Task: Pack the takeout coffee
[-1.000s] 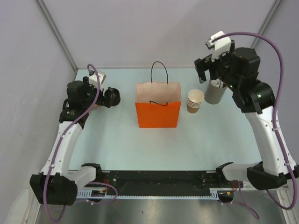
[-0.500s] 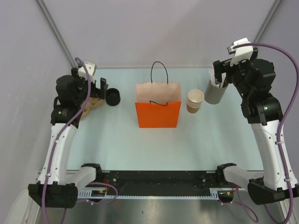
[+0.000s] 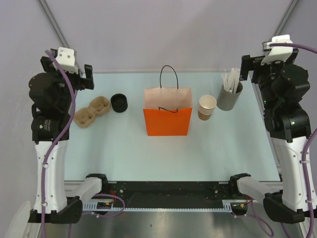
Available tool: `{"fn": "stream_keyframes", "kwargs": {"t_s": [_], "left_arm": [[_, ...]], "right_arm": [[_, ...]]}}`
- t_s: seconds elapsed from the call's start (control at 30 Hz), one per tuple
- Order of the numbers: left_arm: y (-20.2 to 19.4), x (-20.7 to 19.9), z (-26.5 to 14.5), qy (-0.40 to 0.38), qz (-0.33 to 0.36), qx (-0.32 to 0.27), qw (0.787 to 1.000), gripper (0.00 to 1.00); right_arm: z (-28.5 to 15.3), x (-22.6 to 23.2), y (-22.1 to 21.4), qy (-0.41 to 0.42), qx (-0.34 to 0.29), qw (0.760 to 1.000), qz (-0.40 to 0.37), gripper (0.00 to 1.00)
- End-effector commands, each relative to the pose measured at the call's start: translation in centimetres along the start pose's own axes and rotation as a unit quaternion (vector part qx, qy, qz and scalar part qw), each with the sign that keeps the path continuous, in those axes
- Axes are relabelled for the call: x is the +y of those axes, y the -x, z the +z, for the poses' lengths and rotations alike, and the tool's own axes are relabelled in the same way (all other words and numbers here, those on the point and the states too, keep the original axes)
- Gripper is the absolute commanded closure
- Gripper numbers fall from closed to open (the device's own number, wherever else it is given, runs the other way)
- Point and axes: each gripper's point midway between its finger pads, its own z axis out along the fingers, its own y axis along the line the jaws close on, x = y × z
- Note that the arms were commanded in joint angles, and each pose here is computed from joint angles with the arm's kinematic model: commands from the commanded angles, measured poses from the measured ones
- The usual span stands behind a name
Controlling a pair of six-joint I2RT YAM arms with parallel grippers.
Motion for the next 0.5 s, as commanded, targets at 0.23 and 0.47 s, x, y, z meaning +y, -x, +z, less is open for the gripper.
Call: {"fn": "stream_keyframes", "kwargs": {"t_s": [0.23,0.47], "left_arm": [[2.86,1.85,-2.98,0.034,-0.01,-0.009,0.999,0.01],[2.65,1.7,-2.87,0.03,-0.009,-0.005,0.999,0.01]], "right_arm": [[-2.24,-2.1,3.74,-0.031,-0.041,0.998,0.034,0.0],[-1.95,-1.8,3.57,-0.025,-0.039,0.998,0.035,0.0]]}}
